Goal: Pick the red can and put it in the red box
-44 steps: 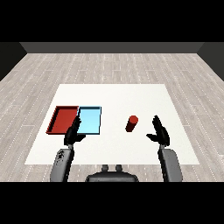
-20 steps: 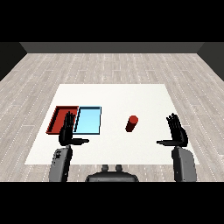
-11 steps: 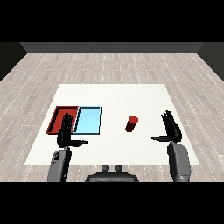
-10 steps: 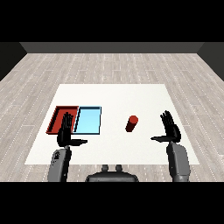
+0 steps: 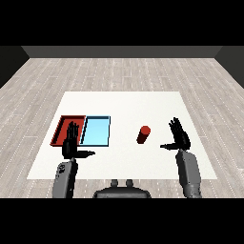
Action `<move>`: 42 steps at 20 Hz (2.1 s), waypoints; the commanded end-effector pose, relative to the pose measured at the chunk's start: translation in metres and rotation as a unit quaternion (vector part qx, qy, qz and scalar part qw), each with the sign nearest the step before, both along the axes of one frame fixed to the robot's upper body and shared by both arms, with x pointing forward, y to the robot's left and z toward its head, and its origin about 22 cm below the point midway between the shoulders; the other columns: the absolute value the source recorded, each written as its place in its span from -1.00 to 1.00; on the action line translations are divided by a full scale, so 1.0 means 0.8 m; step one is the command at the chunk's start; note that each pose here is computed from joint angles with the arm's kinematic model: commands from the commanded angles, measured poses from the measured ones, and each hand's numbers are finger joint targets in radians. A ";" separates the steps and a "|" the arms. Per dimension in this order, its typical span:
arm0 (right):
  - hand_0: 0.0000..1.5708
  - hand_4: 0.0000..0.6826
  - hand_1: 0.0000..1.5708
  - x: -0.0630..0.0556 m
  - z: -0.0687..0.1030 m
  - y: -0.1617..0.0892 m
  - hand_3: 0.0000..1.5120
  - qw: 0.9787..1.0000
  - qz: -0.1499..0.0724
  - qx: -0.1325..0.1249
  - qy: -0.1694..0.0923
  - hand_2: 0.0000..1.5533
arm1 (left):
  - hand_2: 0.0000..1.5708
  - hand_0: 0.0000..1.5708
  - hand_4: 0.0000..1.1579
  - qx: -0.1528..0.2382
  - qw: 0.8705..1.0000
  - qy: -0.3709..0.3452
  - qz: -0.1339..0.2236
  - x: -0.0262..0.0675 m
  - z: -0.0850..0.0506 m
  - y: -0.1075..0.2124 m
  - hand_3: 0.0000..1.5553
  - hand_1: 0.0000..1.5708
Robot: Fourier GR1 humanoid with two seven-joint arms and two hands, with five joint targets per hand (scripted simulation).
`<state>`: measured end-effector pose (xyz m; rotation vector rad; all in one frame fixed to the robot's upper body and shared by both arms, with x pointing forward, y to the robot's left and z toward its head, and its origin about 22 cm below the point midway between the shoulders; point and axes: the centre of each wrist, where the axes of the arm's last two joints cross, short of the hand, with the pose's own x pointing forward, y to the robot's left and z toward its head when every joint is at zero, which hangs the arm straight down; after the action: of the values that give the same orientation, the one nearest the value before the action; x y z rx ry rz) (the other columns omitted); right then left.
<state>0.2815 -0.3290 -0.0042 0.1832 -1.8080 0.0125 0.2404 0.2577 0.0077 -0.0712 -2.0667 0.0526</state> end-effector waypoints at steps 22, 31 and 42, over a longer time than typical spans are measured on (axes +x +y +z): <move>-1.00 -1.00 -1.00 0.024 -0.036 0.084 -1.00 0.996 0.029 0.071 0.053 -1.00 | -1.00 -1.00 -1.00 0.000 1.000 -0.003 -0.003 -0.014 -0.017 -0.006 -1.00 -1.00; -1.00 -1.00 -1.00 0.030 -0.053 0.114 -1.00 0.995 0.031 0.079 0.055 -1.00 | -1.00 -1.00 -1.00 -0.009 1.000 -0.006 -0.011 -0.003 0.001 0.013 -1.00 -1.00; -1.00 -1.00 -1.00 0.034 -0.068 0.128 -1.00 0.992 0.026 0.087 0.085 -1.00 | -1.00 -1.00 -1.00 -0.008 1.000 -0.002 -0.014 -0.002 0.001 -0.022 -1.00 -1.00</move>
<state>0.3142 -0.2314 -0.0622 0.3444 -1.6531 -0.1052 0.2398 0.2471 0.0091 -0.1009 -2.0783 0.0516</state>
